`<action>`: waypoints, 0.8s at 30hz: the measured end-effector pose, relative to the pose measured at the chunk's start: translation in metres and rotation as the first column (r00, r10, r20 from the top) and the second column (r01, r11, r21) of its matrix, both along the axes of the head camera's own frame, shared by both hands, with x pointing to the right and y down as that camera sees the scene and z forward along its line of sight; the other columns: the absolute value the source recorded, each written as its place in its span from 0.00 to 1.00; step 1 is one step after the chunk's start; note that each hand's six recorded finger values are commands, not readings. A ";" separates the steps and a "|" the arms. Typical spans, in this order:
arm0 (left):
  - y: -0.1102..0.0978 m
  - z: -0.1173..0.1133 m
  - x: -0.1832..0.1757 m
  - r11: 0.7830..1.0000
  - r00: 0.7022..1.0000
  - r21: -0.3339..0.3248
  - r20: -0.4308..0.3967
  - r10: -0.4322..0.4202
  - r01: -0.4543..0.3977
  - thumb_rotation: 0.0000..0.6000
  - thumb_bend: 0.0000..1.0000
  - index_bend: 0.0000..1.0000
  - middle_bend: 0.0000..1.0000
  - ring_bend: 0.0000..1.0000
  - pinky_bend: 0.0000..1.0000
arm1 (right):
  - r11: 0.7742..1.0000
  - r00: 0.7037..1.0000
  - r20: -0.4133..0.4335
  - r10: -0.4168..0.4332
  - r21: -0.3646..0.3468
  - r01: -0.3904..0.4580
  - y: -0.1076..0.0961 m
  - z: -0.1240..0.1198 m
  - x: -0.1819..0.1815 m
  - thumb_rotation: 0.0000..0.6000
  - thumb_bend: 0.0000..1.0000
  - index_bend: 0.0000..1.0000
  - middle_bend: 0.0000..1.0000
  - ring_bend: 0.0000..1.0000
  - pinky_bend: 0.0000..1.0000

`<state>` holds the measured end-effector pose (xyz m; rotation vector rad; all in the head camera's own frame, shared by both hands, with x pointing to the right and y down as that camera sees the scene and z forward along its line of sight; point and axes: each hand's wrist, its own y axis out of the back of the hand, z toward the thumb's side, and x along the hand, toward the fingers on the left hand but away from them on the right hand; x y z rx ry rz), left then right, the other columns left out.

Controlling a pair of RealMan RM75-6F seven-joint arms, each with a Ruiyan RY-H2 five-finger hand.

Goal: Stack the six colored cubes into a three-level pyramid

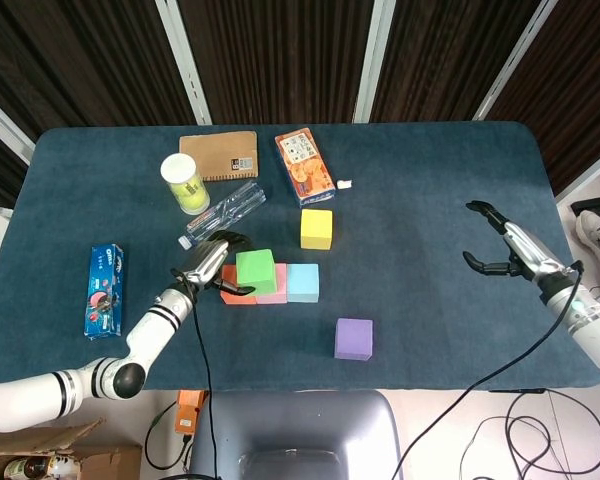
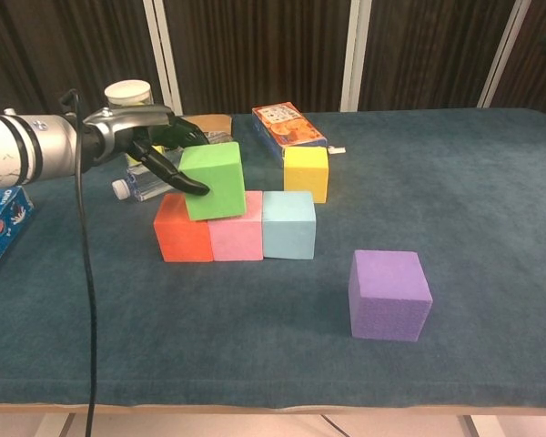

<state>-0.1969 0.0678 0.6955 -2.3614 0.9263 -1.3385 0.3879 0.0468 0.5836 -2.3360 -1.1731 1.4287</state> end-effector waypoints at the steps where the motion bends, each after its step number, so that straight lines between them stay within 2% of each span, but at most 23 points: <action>1: 0.000 0.000 0.000 1.000 1.000 0.001 0.000 0.002 -0.002 0.87 0.19 0.47 0.23 0.10 0.06 | 1.000 1.000 0.000 0.000 0.000 0.000 0.000 0.000 0.000 0.75 0.34 0.05 0.00 0.00 0.00; 12: -0.002 -0.001 -0.001 0.999 1.000 0.030 0.009 0.026 -0.027 0.86 0.19 0.47 0.23 0.10 0.06 | 1.000 1.000 0.000 0.007 -0.004 -0.007 0.000 0.001 0.001 0.75 0.34 0.05 0.00 0.00 0.00; 24: -0.001 0.002 0.001 0.988 0.992 0.096 0.050 0.113 -0.118 0.87 0.19 0.47 0.23 0.09 0.05 | 1.000 1.000 0.006 0.012 -0.015 -0.012 0.001 0.003 0.003 0.75 0.34 0.04 0.00 0.00 0.00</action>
